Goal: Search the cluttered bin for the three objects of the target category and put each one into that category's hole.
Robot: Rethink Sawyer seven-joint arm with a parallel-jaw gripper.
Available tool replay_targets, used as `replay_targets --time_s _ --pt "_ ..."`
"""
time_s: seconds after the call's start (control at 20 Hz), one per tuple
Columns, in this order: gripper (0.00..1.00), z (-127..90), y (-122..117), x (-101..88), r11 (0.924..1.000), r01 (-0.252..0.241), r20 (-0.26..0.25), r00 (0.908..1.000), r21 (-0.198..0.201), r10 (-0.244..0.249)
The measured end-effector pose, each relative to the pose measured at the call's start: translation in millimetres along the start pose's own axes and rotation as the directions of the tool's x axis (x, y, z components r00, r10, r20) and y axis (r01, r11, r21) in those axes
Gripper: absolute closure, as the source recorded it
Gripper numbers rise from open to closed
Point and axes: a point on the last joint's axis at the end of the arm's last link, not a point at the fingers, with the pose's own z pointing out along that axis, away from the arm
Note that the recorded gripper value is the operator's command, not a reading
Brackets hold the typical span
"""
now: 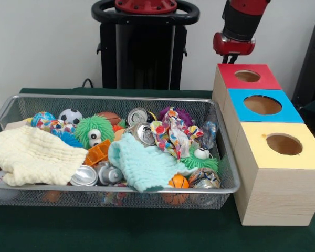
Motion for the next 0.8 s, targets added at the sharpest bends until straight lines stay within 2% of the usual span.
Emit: replay_targets --time_s 0.45,0.8 --pt "1.0 -5.0 -3.9 1.9 0.9999 -0.012 0.002 0.9999 -0.004 0.012" --pt "1.0 -9.1 -23.7 16.5 0.9976 -0.068 -0.029 0.9973 -0.014 0.067"
